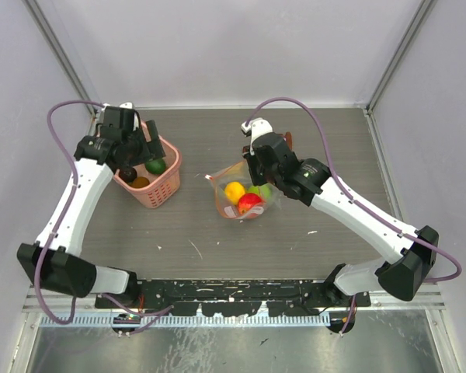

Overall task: Place the food in the zip-top bag and seal the zipper
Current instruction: Pick up the fake fruit from the bin.

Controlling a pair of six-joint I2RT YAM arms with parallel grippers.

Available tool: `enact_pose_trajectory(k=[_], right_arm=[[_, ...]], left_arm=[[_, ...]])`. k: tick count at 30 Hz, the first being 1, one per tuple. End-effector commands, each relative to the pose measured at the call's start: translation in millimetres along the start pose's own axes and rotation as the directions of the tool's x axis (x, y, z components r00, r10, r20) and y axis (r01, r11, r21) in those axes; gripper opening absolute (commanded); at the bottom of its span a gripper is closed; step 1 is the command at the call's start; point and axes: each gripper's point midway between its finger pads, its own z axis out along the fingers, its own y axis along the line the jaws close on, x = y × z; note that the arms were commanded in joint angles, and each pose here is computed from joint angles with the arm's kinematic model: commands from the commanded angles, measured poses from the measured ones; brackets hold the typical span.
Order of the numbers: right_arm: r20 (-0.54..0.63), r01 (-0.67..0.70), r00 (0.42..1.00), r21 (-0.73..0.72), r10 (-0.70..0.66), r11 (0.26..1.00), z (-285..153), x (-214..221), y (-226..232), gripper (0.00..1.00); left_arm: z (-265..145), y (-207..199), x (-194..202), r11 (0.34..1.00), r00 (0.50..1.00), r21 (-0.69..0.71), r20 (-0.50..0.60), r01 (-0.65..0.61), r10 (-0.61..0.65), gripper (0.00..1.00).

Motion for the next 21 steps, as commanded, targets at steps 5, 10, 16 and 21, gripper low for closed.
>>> enact_pose_trajectory(k=[5,10,16,21], right_arm=[[0.083,-0.033,0.996,-0.037,0.036,0.999,-5,-22,6,0.00],[0.081,-0.030,0.996,-0.046,0.033,0.999,-5,-21,7,0.00],[0.084,-0.025,0.996,-0.057,0.030,0.998,-5,-23,10,0.00],[0.084,-0.021,0.996,-0.075,0.028,0.997,-3,-23,14,0.00]], left_arm=[[62,39,-16,0.963,0.976,-0.156,0.027,0.220,-0.218,0.87],[92,59,-15,0.894,0.930,-0.259,0.053,0.365,-0.364,0.87],[127,75,-10,0.813,0.878,-0.350,0.070,0.466,-0.473,0.87],[158,82,-10,0.773,0.853,-0.384,0.083,0.504,-0.515,0.84]])
